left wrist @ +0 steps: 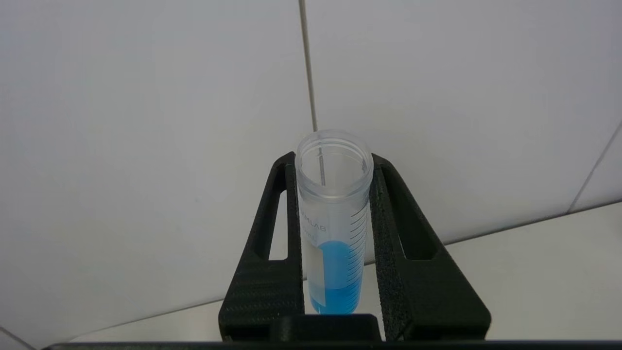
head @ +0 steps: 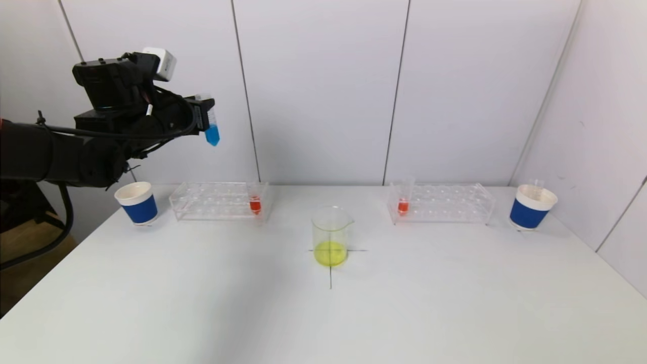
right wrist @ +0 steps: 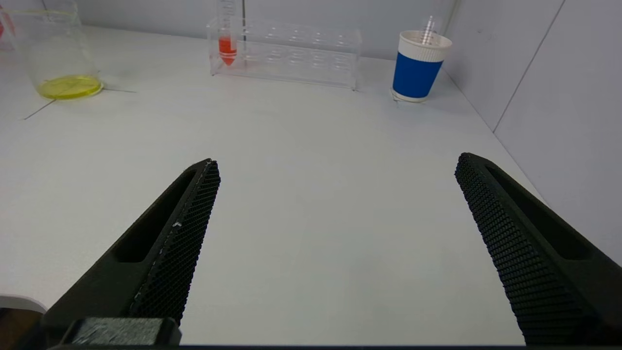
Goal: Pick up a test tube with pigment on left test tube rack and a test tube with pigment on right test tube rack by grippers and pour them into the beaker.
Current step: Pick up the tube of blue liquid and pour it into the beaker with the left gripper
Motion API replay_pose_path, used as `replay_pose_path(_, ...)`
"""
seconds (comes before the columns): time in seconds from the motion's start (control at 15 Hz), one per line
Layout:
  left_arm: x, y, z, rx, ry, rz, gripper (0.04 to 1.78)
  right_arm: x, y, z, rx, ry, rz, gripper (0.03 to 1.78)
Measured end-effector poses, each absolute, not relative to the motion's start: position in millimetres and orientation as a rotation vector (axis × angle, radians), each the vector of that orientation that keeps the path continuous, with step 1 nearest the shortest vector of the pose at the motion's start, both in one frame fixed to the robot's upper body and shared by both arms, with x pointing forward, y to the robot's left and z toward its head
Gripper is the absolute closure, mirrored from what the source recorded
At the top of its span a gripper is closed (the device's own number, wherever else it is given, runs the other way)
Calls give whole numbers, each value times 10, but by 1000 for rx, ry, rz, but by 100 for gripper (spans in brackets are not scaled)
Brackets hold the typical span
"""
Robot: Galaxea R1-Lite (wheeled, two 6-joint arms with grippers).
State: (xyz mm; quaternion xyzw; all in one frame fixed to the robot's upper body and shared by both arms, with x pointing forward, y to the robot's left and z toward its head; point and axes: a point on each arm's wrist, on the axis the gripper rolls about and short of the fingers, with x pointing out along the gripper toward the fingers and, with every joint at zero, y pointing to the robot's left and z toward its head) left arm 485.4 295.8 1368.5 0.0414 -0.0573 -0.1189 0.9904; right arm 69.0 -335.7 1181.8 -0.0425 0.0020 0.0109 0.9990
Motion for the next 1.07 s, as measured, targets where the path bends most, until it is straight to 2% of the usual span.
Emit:
replay_pose_path(0.27,4762,2740,13877,160,-157,-291,138,690,-3357,11818,-85,4,22,5)
replay_pose_path(0.53,4681,2433,13942,209,-187,-371,139,690,-3357,11818,-85,4,23,5)
replay_pose_path(0.87,4581,1985,13911,246,-208,-501,138,690,-3357,11819,-85,4,22,5)
replay_pose_path(1.07,4544,1747,13787,299,-164,-553,138,690,-3357,11818,-85,4,23,5)
